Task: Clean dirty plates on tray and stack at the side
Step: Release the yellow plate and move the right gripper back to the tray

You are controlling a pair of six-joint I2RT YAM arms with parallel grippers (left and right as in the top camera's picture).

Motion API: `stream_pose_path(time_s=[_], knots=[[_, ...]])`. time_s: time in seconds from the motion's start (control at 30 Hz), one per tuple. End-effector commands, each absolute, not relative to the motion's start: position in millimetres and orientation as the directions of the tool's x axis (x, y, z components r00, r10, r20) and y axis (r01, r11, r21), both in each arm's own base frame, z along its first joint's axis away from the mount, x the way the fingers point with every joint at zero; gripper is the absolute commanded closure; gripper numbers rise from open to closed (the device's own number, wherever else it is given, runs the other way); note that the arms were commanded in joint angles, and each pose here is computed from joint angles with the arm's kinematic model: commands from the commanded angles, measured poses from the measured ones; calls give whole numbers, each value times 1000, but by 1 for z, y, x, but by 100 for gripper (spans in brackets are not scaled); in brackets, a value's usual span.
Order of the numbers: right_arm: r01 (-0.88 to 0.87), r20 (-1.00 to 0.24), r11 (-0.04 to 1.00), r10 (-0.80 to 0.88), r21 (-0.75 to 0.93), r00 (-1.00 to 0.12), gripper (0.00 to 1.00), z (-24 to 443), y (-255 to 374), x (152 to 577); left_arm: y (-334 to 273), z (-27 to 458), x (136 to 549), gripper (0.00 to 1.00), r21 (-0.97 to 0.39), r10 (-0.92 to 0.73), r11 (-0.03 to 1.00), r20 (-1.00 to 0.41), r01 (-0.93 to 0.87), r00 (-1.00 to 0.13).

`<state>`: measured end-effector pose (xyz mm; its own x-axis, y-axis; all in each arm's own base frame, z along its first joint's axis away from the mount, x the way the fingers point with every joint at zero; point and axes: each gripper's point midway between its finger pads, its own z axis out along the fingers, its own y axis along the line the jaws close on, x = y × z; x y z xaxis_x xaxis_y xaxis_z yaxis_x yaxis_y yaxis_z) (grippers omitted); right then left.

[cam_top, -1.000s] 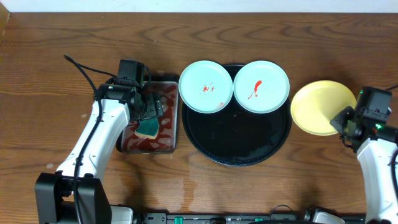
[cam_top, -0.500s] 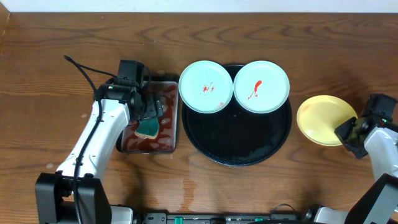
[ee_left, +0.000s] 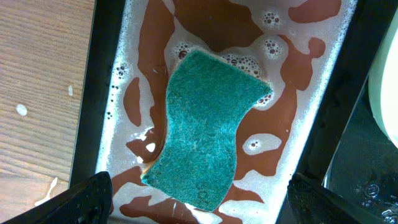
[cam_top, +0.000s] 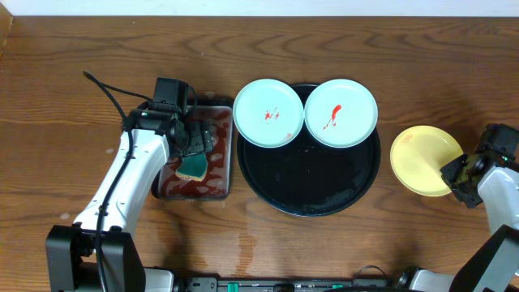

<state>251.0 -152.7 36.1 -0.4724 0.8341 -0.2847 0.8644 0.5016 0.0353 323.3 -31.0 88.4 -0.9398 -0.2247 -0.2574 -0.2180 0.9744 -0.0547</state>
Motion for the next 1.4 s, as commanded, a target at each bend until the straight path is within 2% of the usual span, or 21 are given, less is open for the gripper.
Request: stream_pose_path(time_s=[0.0, 0.07, 0.17, 0.3, 0.43, 0.53, 0.7, 0.77, 0.87, 0.93, 1.17, 1.23, 1.3, 1.33, 1.37], knots=[[867, -283, 497, 836, 27, -471, 69, 34, -154, 249, -29, 87, 322, 10, -53, -237, 972, -251, -231, -939], [864, -281, 501, 836, 43, -471, 63, 36, -152, 251, -29, 87, 322, 10, -53, -237, 972, -251, -231, -939], [817, -287, 569, 801, 93, -525, 55, 46, -147, 263, -29, 87, 322, 10, -53, -237, 972, -251, -231, -939], [717, -330, 670, 732, 191, -596, 49, 74, -137, 288, -29, 87, 322, 10, -53, -237, 972, -251, -231, -939], [503, -398, 792, 610, 348, -685, 48, 115, -102, 319, -29, 87, 322, 10, -53, -237, 972, -251, -231, -939], [312, -460, 864, 480, 395, -747, 47, 140, -67, 333, -29, 87, 322, 10, -53, -237, 972, -251, -231, -939], [76, -497, 935, 251, 346, -831, 47, 151, -13, 334, -29, 87, 322, 10, -53, -237, 972, -251, -231, -939], [0, -490, 949, 163, 314, -856, 46, 148, 7, 330, -22, 91, 335, 10, -21, -227, 972, -315, -232, -921], [-29, -466, 972, 87, 235, -880, 43, 140, 20, 323, -21, 96, 349, 10, -26, -229, 971, -371, -236, -900], [-53, -469, 980, 44, 193, -882, 36, 138, 27, 323, -21, 95, 348, 10, -25, -229, 971, -367, -236, -902], [-104, -543, 986, -17, 130, -840, 29, 144, 58, 342, -22, 97, 351, 9, -34, -229, 972, -380, -234, -896], [-91, -560, 989, -10, 116, -828, 23, 143, 63, 350, -23, 96, 350, 10, -40, -229, 972, -372, -231, -900], [-101, -570, 988, -16, 118, -822, 13, 141, 70, 356, -27, 99, 348, 10, -62, -230, 973, -368, -223, -901], [-107, -572, 987, -20, 118, -820, 2, 139, 73, 359, -28, 102, 347, 10, -73, -231, 973, -368, -220, -901], [-108, -574, 987, -20, 120, -818, 1, 137, 74, 361, -30, 105, 346, 10, -85, -232, 973, -371, -216, -899]])
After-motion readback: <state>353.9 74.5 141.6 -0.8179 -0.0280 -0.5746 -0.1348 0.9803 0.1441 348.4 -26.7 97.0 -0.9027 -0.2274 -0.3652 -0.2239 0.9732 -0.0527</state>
